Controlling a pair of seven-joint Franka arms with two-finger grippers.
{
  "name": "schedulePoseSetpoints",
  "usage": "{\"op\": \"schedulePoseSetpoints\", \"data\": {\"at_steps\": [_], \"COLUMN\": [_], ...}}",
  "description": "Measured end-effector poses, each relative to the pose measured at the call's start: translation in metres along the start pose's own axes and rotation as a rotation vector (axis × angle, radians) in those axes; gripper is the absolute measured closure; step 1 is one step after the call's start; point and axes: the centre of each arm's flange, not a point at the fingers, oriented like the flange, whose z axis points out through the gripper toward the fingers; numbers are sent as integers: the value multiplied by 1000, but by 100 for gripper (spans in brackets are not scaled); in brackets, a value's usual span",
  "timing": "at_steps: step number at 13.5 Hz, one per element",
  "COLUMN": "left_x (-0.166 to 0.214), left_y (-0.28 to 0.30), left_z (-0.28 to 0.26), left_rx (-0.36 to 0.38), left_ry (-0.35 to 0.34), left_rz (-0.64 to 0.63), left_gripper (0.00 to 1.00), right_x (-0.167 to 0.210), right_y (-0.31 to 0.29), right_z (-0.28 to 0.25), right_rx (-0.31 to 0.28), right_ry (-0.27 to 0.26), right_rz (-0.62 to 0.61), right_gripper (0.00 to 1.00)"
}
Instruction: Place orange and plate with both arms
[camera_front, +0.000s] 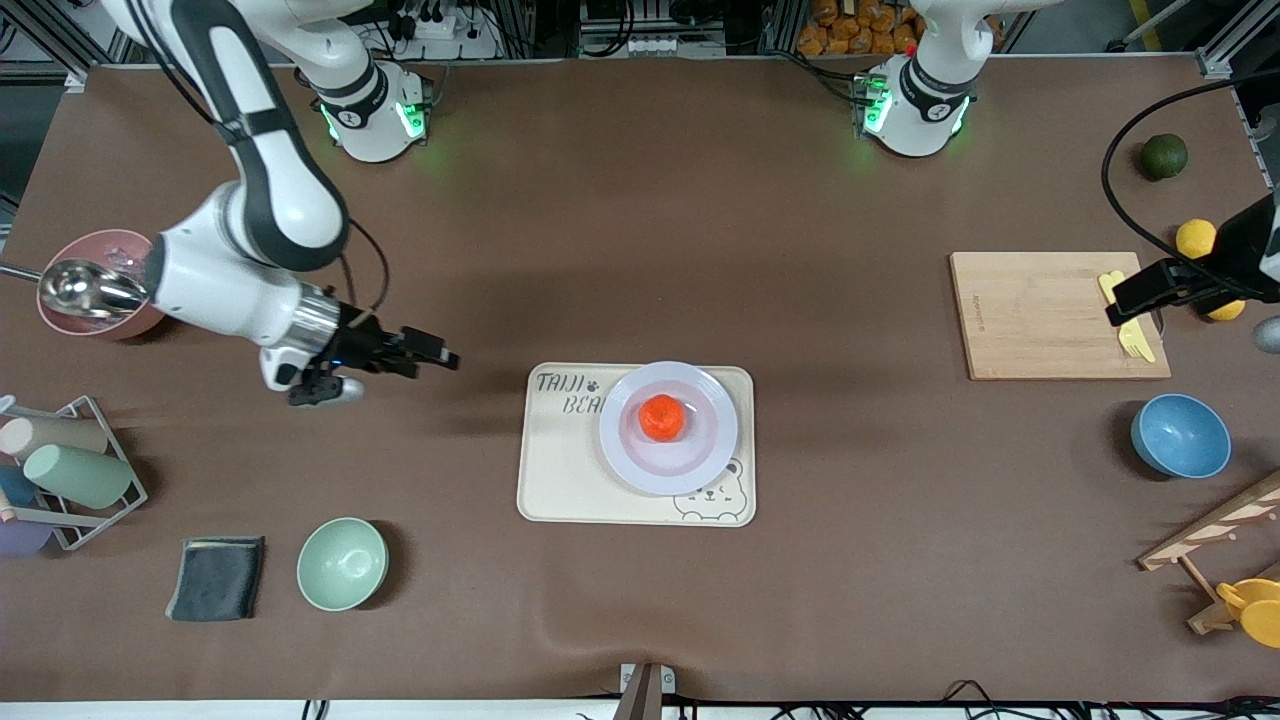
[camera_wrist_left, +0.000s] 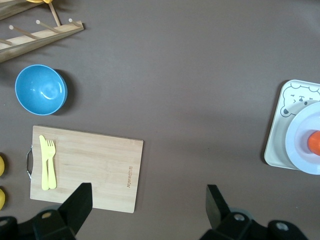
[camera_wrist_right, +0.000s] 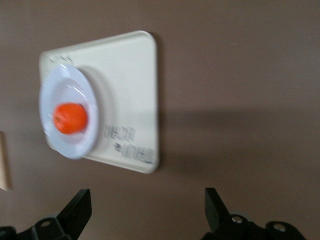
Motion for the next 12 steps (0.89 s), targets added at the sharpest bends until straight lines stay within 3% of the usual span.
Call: {"op": "schedulePoseSetpoints", "data": {"at_steps": [3,5,8,10,12], "left_x": [-12,-22,-32,-34,-33], "left_y": [22,36,37,34,30], "left_z": [2,3,-5,-11,-15], "left_rx": [17,59,72,74,73], "left_ry": [5,45,74,87,96], "left_rz": [39,69,83,97,96], "left_gripper": [0,0,0,0,0], "right_x": [-2,-2,-18,-36,-47], "right_y": [20,12,-8,-19,-30], "right_z": [-86,-162,-254,-285,-290], "right_rx": [-168,-286,-404,-416,-421], "right_ry": [-114,-132,-47,7,9], "right_rz": [-116,-170,-160,-59,-8], "right_gripper": [0,0,0,0,0]}}
